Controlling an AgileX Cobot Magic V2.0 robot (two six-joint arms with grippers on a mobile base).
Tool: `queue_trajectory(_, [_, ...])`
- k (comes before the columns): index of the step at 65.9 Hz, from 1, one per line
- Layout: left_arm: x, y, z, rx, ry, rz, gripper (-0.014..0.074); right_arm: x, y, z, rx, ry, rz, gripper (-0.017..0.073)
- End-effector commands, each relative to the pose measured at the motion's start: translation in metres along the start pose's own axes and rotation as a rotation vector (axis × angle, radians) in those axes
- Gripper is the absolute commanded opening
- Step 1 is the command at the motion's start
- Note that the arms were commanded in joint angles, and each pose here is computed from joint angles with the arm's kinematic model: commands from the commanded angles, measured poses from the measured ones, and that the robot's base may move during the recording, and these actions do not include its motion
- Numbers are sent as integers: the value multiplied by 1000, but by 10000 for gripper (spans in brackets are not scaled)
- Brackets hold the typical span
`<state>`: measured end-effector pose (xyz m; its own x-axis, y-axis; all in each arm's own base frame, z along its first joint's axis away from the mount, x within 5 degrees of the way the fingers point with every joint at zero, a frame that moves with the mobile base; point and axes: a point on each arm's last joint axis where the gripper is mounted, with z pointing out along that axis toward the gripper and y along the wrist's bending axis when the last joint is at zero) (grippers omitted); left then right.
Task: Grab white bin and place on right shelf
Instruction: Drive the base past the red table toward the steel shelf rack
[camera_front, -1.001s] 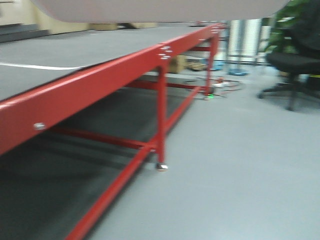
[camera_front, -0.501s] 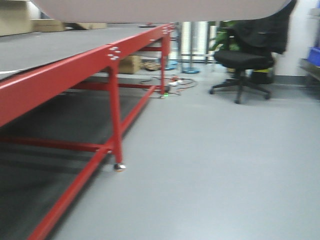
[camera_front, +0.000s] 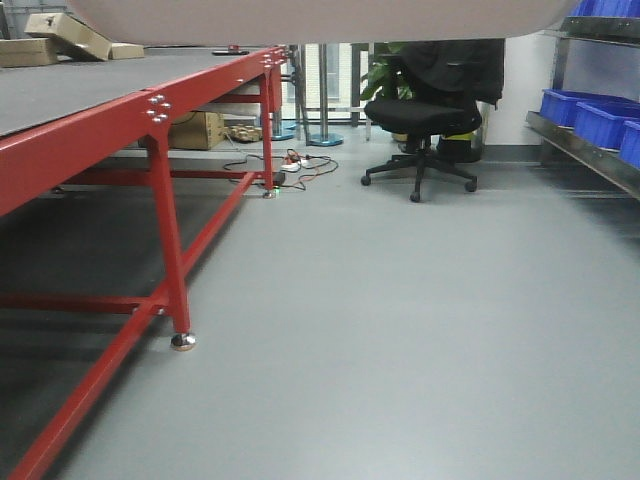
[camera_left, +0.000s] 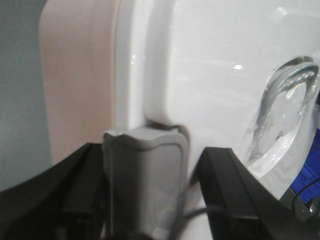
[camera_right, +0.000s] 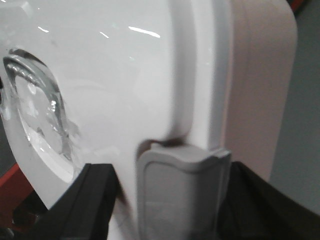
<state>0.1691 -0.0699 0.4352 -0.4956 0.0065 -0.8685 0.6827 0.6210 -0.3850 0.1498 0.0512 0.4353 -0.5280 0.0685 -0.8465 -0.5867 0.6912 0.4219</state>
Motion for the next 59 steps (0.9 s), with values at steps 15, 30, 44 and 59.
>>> queue_trajectory(15, [-14, -25, -8, 138, -105, 0, 248, -8, 37, -13, -243, -62, -4, 464])
queue_trajectory(30, [-14, -25, -8, 138, -105, 0, 248, -8, 37, -13, -243, -62, -4, 464])
queue_trajectory(44, [-14, -25, -8, 138, -105, 0, 248, -8, 37, -13, -243, -62, -4, 464])
queue_trajectory(59, [-14, -25, -8, 138, -105, 0, 248, -8, 37, -13, -243, -62, -4, 464])
